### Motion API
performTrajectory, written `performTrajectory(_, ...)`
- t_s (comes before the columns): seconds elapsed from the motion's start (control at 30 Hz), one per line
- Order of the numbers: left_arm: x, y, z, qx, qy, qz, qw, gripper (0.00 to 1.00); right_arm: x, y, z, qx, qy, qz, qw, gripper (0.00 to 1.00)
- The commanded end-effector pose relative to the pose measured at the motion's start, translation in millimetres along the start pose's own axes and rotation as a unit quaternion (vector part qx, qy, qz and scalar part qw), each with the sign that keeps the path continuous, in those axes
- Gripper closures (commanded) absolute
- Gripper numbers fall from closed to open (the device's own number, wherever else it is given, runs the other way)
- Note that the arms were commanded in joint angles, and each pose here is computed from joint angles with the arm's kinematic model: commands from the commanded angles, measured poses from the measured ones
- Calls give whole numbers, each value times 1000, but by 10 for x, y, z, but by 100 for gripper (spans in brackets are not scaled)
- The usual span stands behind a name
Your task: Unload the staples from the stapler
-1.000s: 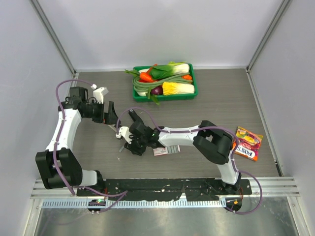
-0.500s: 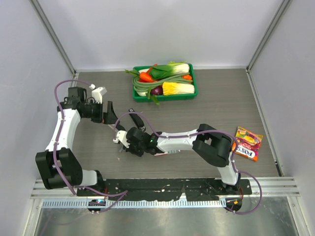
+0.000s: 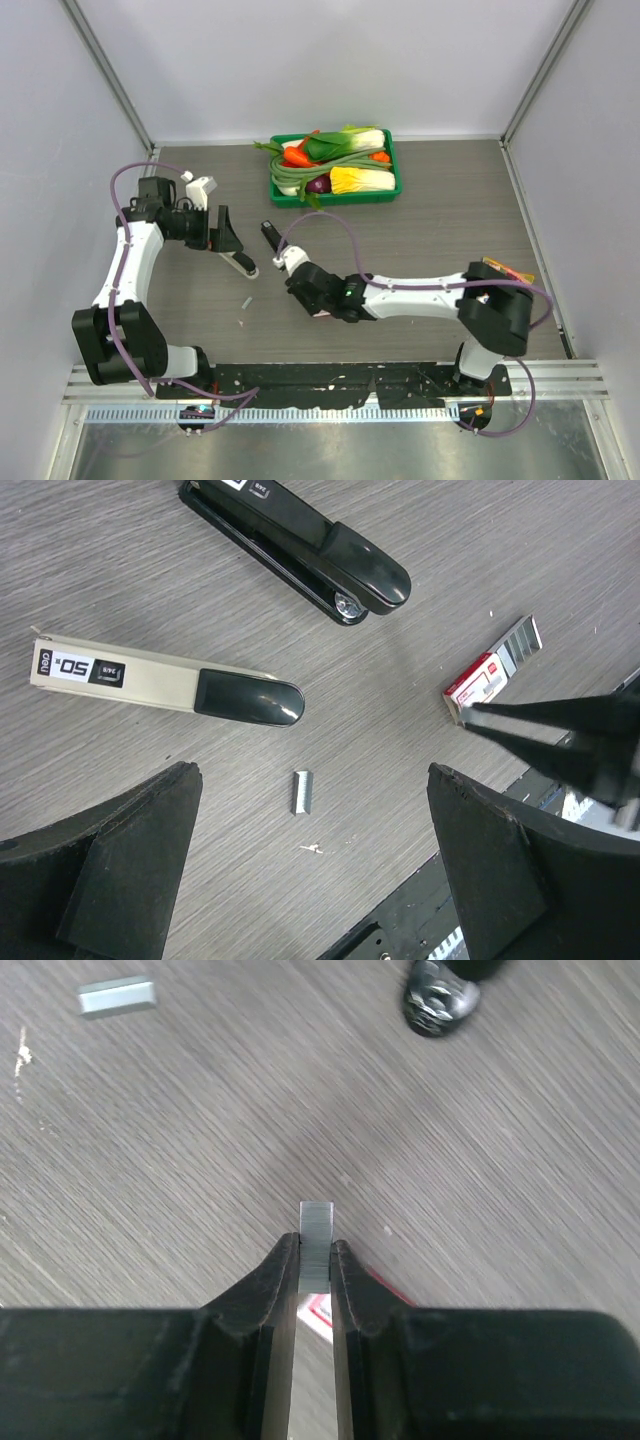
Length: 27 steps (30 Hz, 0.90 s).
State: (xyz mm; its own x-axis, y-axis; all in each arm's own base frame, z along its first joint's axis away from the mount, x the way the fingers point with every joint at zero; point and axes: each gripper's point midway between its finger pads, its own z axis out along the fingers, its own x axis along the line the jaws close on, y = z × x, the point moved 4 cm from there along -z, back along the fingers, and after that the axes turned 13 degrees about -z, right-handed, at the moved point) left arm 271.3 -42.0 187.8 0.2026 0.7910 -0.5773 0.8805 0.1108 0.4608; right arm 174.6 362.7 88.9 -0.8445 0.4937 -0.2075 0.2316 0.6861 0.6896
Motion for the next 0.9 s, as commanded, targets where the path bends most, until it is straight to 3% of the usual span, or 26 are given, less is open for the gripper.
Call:
performTrajectory(0.0,-38,43,-35,-17,-8,1,1000,0,-264,-94,-337,-7,-98,126,987,92)
performTrajectory(0.23,-33,9,-5,-15,-12,-5,1000,0,-396,-562,-579,24,-170,218,961,95)
performTrajectory(0.87,-72,-50,77,-2,-20,-4,1000,0,-469,-803,-525,49,-217,210,952,96)
